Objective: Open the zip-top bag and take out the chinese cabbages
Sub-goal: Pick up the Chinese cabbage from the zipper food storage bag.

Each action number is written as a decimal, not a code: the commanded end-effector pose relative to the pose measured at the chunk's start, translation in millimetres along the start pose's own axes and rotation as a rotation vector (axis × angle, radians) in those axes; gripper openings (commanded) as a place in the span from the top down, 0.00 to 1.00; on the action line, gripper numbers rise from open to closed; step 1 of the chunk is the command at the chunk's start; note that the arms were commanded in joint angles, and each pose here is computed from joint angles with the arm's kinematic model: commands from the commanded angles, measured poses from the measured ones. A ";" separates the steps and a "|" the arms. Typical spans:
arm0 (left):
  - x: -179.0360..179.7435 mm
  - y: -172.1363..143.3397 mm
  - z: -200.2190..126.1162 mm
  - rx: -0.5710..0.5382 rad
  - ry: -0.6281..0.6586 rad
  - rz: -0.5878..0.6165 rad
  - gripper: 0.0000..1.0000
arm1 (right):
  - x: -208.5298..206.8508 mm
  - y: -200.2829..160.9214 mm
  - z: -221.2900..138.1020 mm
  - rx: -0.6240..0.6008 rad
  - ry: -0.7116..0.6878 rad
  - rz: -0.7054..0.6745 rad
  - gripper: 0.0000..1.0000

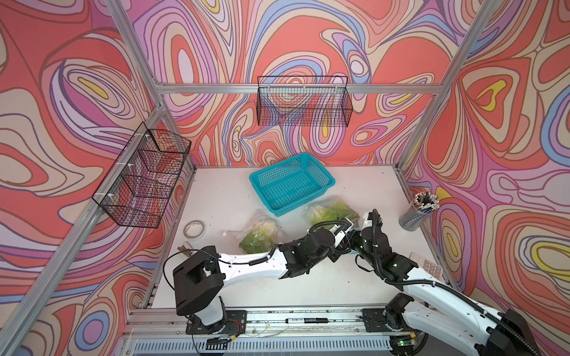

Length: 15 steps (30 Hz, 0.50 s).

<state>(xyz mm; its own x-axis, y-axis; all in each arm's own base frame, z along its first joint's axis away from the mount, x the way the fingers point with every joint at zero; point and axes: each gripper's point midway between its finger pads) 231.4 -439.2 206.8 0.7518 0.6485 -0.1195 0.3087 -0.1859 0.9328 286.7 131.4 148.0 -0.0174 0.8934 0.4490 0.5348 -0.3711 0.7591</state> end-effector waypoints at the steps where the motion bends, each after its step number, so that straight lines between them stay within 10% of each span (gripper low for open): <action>1: -11.4 12.9 -0.9 -0.024 -0.039 -0.021 1.00 | 2.2 6.8 6.1 -0.020 0.043 0.026 0.68; 15: -15.3 14.0 -0.3 -0.024 -0.062 -0.024 1.00 | 5.3 5.9 17.0 0.029 0.058 0.107 0.75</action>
<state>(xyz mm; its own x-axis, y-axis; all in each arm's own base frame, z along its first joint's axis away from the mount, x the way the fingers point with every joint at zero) 229.7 -441.2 208.1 0.7608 0.6364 -0.1271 0.3105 -0.1850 0.9324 302.4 135.0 133.2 -0.0066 0.8649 0.5020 0.5740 -0.4078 0.7101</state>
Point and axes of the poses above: each gripper's point midway between its finger pads, its own z axis out along the fingers, its own x axis along the line the jaws close on, y = z × x, and after that the axes turned 9 degrees about -z, right-handed
